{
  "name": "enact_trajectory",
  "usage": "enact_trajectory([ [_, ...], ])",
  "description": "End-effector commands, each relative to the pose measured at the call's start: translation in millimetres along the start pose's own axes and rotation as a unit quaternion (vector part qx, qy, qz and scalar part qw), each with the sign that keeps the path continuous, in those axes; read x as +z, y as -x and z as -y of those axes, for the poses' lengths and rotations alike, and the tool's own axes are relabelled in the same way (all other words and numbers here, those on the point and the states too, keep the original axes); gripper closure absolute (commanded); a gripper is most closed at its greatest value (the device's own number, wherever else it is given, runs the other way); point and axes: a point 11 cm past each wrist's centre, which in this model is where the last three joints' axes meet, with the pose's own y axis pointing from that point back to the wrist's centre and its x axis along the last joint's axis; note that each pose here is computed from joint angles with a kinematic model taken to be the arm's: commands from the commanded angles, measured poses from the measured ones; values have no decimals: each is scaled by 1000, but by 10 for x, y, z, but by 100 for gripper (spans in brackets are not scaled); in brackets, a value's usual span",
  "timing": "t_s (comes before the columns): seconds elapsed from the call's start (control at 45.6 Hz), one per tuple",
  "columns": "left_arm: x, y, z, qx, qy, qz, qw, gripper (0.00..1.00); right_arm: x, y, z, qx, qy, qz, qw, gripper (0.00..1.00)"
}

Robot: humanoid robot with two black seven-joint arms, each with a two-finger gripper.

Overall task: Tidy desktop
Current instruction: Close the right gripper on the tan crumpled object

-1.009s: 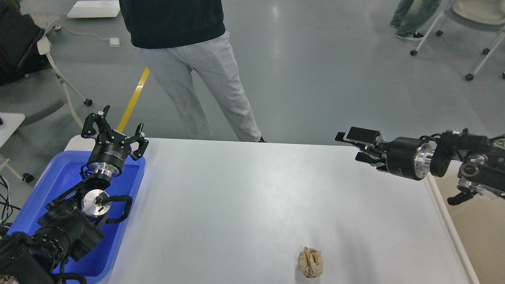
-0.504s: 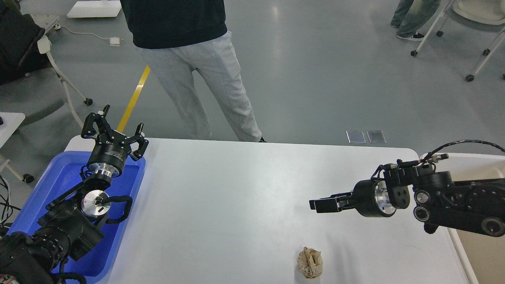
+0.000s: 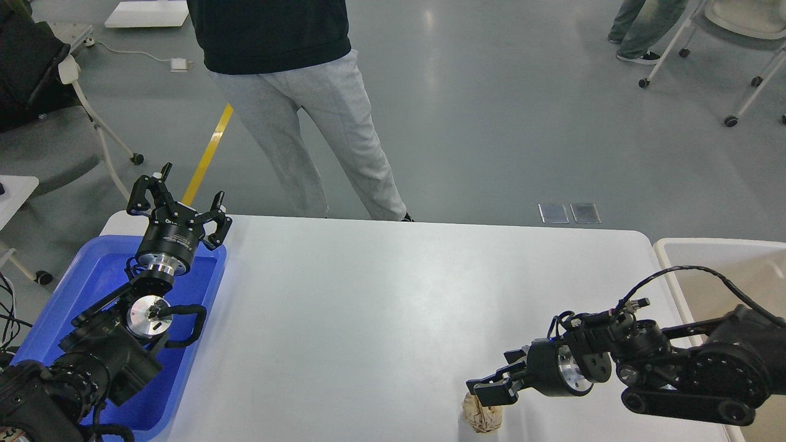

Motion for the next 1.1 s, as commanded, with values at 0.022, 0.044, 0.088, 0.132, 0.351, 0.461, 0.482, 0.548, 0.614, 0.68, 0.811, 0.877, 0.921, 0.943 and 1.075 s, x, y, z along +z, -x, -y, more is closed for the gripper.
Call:
enact_trajectory([
  [0.022, -1, -3, -1, 0, -1, 0, 1000, 0, -55, 223, 87, 11, -11, -7, 1000, 0],
  [0.044, 0, 1, 0, 0, 0, 0, 1000, 0, -54, 245, 92, 10, -11, -10, 1000, 0],
  [0.088, 0, 1, 0, 0, 0, 0, 1000, 0, -61, 292, 101, 8, -12, -11, 1000, 0],
  [0.132, 0, 1, 0, 0, 0, 0, 1000, 0, -76, 364, 114, 4, -14, -6, 1000, 0],
  [0.351, -2, 1, 0, 0, -1, 0, 1000, 0, -46, 572, 150, 12, -10, 0, 1000, 0],
  [0.461, 1, -3, -1, 0, 0, 0, 1000, 0, -14, 612, 162, 25, -5, 0, 1000, 0],
  [0.482, -2, 1, 0, 0, -1, 0, 1000, 0, -10, 612, 162, 28, -5, 0, 1000, 0],
  [0.548, 0, 3, 0, -1, 0, 0, 1000, 0, -55, 620, 198, 31, -10, 1, 999, 0],
  [0.614, 0, 1, 0, 0, 0, 0, 1000, 0, -45, 625, 222, 33, -8, 1, 999, 0],
  [0.68, -2, 1, 0, 0, -1, 0, 1000, 0, -59, 661, 251, 33, -9, 4, 999, 0],
  [0.811, -1, -3, -1, 0, -1, 0, 1000, 0, -46, 686, 299, 32, -6, 4, 999, 0],
  [0.877, 0, 1, 0, 0, 0, 0, 1000, 0, -33, 675, 329, 37, -3, 2, 999, 1],
  [0.921, 0, 1, 0, 0, 0, 0, 1000, 0, -32, 670, 343, 42, -2, 0, 999, 4],
  [0.943, -2, 3, 0, -1, -1, 0, 1000, 0, -24, 672, 347, 43, -1, 0, 999, 7],
  [1.075, 0, 3, 0, -1, 0, 0, 1000, 0, 42, 726, 346, 37, 8, -4, 999, 54],
])
